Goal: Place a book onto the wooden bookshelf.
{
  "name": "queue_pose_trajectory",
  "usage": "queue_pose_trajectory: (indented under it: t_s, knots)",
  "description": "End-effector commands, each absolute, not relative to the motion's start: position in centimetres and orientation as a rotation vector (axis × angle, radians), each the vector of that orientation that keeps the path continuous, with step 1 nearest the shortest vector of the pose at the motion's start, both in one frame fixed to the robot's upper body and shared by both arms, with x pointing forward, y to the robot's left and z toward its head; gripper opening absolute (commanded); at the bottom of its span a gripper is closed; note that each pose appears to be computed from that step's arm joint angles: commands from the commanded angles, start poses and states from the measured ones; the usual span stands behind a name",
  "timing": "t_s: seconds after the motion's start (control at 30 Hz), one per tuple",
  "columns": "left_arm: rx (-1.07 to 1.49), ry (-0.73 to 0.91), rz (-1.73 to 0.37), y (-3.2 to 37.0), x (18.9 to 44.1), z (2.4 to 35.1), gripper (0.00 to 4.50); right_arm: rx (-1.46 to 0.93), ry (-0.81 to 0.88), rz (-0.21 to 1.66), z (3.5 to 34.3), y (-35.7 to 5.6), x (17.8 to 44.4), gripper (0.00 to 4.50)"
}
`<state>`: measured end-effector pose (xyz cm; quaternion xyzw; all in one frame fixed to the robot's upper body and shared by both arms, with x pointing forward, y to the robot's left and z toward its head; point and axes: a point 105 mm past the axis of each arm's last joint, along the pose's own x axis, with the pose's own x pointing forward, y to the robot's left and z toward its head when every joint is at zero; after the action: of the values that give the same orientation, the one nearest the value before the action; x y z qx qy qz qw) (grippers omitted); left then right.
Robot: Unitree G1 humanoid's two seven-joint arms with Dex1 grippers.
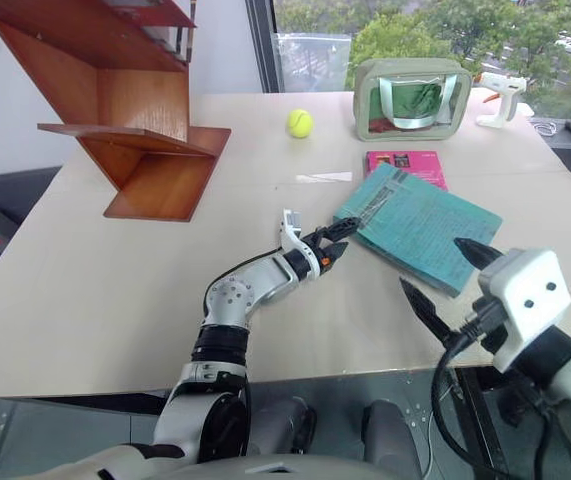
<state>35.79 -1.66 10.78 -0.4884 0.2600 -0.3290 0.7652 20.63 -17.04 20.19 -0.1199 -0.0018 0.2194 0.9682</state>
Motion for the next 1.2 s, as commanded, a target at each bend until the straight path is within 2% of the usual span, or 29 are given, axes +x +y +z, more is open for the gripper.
queue_pose_trajectory:
  t_s: [0.03, 0.17, 0.4, 0.57, 0.83, 0.87, 1.07, 1.13, 1.2]
  knots:
    - [-1.006, 0.427, -0.946, -5.5, 35.3, 17.7, 4.5, -0.188, -0.044, 0.352, 21.0, -18.0, 22.4, 4.47]
    - [-1.005, 0.453, -0.935, -4.3, 35.2, 17.3, 4.5, -0.139, -0.077, 0.339, 22.0, -18.0, 23.9, 4.47]
    - [-1.05, 0.544, -0.871, -5.7, 36.1, 15.1, 4.5, -0.156, -0.093, 0.356, 22.8, -18.0, 25.3, 4.47]
    - [-1.061, 0.565, -0.854, -6.0, 36.5, 14.0, 4.5, -0.241, -0.059, 0.504, 22.3, -16.4, 23.3, 4.47]
    - [-1.096, 0.571, -0.844, -7.3, 37.4, 14.0, 4.5, -0.237, -0.063, 0.483, 22.3, -16.7, 22.8, 4.47]
    - [-1.099, 0.56, -0.839, -7.3, 37.6, 14.2, 3.93, -0.237, -0.067, 0.482, 22.3, -16.7, 22.8, 4.5]
    - [-1.099, 0.518, -0.789, -6.0, 39.7, 15.4, 1.31, -0.234, -0.077, 0.477, 22.4, -16.4, 22.9, 4.5]
    - [-1.087, 0.505, -0.768, -5.2, 40.5, 15.6, 0.91, -0.234, -0.079, 0.476, 22.4, -16.3, 22.9, 4.5]
    - [-1.07, 0.485, -0.747, -4.1, 41.3, 15.8, 0.88, -0.236, -0.082, 0.475, 22.4, -16.2, 22.9, 4.5]
